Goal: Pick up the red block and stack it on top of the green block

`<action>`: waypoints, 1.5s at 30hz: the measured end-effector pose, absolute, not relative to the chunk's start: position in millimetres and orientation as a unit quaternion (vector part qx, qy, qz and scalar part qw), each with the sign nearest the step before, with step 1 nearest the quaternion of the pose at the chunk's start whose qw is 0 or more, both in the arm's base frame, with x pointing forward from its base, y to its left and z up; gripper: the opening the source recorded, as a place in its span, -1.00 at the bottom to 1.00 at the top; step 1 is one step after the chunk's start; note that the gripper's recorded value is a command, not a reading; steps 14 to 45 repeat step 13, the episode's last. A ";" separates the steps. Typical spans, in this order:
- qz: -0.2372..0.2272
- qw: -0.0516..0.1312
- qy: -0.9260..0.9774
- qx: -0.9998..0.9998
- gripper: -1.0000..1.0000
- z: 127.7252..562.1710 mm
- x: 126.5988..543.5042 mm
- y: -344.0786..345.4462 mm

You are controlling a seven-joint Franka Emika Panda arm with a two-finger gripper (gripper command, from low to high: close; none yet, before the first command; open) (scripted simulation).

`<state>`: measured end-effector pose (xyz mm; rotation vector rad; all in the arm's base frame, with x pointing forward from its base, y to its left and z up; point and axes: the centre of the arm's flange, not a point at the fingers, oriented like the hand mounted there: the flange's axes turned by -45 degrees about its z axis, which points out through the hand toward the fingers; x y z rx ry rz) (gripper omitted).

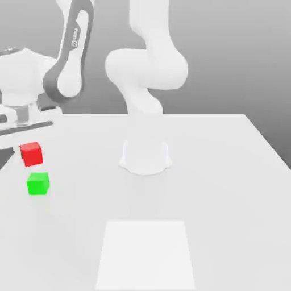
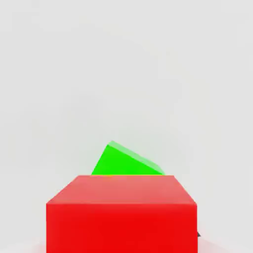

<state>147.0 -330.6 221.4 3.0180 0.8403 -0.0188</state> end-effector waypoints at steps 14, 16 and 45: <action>-0.001 0.000 0.268 0.964 1.00 179.6 147.0 -327.0; -0.001 0.000 0.268 0.964 1.00 179.6 147.0 -327.0; -0.001 0.000 0.268 0.964 1.00 179.6 147.0 -327.0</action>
